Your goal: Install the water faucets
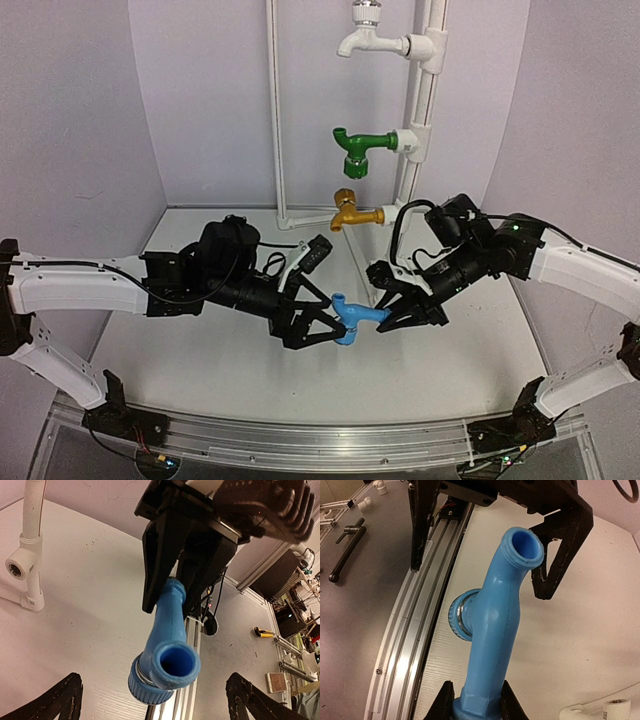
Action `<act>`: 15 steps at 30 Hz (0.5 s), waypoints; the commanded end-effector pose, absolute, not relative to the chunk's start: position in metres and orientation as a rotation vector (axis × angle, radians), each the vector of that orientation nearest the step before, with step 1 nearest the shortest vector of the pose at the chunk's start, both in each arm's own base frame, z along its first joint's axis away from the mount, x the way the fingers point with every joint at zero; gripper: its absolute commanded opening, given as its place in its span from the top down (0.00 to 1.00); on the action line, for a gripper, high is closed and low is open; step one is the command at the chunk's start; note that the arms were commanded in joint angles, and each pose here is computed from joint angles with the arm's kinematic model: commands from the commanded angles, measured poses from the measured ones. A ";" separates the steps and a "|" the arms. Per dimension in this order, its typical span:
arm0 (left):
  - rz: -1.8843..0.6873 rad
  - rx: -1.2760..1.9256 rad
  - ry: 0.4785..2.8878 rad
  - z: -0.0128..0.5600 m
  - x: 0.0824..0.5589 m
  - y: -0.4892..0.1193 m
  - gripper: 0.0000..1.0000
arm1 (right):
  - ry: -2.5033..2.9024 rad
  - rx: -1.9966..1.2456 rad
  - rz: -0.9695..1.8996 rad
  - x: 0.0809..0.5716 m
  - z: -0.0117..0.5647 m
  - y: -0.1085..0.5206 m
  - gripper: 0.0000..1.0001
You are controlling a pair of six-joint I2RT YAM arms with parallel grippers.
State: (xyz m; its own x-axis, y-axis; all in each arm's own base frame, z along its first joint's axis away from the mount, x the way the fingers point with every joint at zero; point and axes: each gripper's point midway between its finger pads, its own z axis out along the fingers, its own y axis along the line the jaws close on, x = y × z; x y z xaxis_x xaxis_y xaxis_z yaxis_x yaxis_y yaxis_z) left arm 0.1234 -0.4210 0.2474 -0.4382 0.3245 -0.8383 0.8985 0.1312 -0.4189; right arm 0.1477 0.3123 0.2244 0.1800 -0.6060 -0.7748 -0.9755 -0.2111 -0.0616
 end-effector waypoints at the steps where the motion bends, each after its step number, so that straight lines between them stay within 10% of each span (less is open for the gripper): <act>1: -1.389 1.107 1.741 0.293 0.129 -0.431 0.00 | 1.419 -1.894 0.893 0.144 0.241 0.321 1.00; 15: -1.449 1.312 1.662 0.274 0.110 -0.443 0.07 | 1.434 -1.902 0.928 0.142 0.238 0.324 1.00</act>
